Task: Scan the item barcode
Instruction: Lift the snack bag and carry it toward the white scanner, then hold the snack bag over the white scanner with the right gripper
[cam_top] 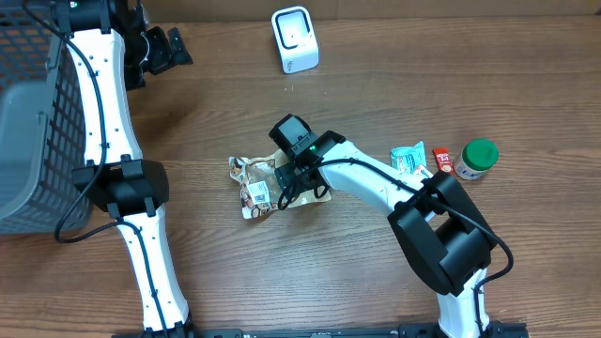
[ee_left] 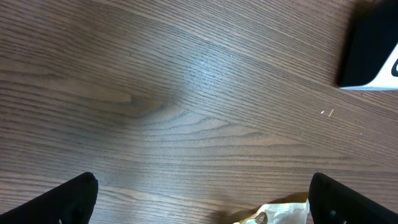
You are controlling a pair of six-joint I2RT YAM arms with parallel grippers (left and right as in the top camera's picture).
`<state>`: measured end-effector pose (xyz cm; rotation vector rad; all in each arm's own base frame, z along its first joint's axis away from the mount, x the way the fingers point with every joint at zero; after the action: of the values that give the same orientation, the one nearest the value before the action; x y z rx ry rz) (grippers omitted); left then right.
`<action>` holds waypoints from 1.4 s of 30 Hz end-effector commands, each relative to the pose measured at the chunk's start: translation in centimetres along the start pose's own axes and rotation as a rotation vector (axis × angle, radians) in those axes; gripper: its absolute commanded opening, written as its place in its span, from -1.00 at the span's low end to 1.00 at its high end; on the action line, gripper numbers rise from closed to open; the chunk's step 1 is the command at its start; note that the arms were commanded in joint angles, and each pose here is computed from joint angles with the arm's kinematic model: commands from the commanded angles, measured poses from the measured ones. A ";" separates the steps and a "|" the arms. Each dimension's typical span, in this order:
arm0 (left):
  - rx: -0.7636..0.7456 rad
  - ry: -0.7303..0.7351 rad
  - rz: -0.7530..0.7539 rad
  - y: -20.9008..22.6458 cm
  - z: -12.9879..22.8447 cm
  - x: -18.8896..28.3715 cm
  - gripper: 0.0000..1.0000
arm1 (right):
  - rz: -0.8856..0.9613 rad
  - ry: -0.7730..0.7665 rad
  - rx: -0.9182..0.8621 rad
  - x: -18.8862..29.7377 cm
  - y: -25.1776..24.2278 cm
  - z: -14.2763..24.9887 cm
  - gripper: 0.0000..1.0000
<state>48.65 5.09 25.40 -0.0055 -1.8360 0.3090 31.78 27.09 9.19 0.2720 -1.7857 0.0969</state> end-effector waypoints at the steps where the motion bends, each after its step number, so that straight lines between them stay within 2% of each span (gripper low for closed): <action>1: -0.010 -0.024 0.000 -0.2 -0.1 0.7 0.99 | 0.025 0.054 0.002 -1.7 -0.4 0.8 0.24; 5: -0.010 -0.024 0.000 -0.2 -0.1 0.7 0.99 | -0.036 0.088 -0.001 -1.7 0.1 1.0 -0.45; 8: -0.010 -0.024 0.000 -0.2 -0.1 0.7 0.99 | -0.065 0.081 -0.001 -1.2 0.5 0.6 -0.87; 9: -0.010 -0.024 0.000 -0.2 -0.1 0.7 1.00 | -0.076 0.061 0.000 -0.4 0.8 0.0 -0.93; 10: -0.010 -0.024 0.000 -0.2 -0.1 0.7 1.00 | -0.078 0.056 0.000 -0.2 0.9 -0.2 -0.93; 14: -0.010 -0.024 0.000 -0.2 -0.1 0.7 1.00 | -0.132 -0.048 0.001 5.9 2.2 -3.2 -0.93; 15: -0.010 -0.024 0.000 -0.2 -0.1 0.7 0.99 | -0.154 -0.092 0.002 8.8 2.5 -4.0 -0.93; 20: -0.010 -0.024 0.000 -0.2 -0.1 0.7 1.00 | -0.225 -0.232 0.008 16.6 2.6 -4.8 -0.93; 34: -0.010 -0.024 0.000 -0.2 -0.1 0.7 1.00 | -0.244 -0.277 0.030 18.0 2.6 -4.9 -0.93; 37: -0.010 -0.024 0.000 -0.2 -0.1 0.7 0.99 | -0.192 -0.376 0.073 19.6 2.4 -6.1 -0.93; 42: -0.010 -0.024 0.000 -0.2 -0.1 0.7 0.99 | 0.049 -0.626 0.118 23.9 1.0 -8.9 -0.93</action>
<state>48.65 5.09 25.40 -0.0055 -1.8360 0.3090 33.34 27.89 29.84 0.4870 -2.1601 0.0208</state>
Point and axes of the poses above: each gripper's point midway between its finger pads, its own x axis back along the fingers, its own y axis along the line the jaws close on, z = x × y, the point moved 9 cm from there along x, back along the fingers, and after that the axes turned 11 degrees about -x, right-handed, at the moved point
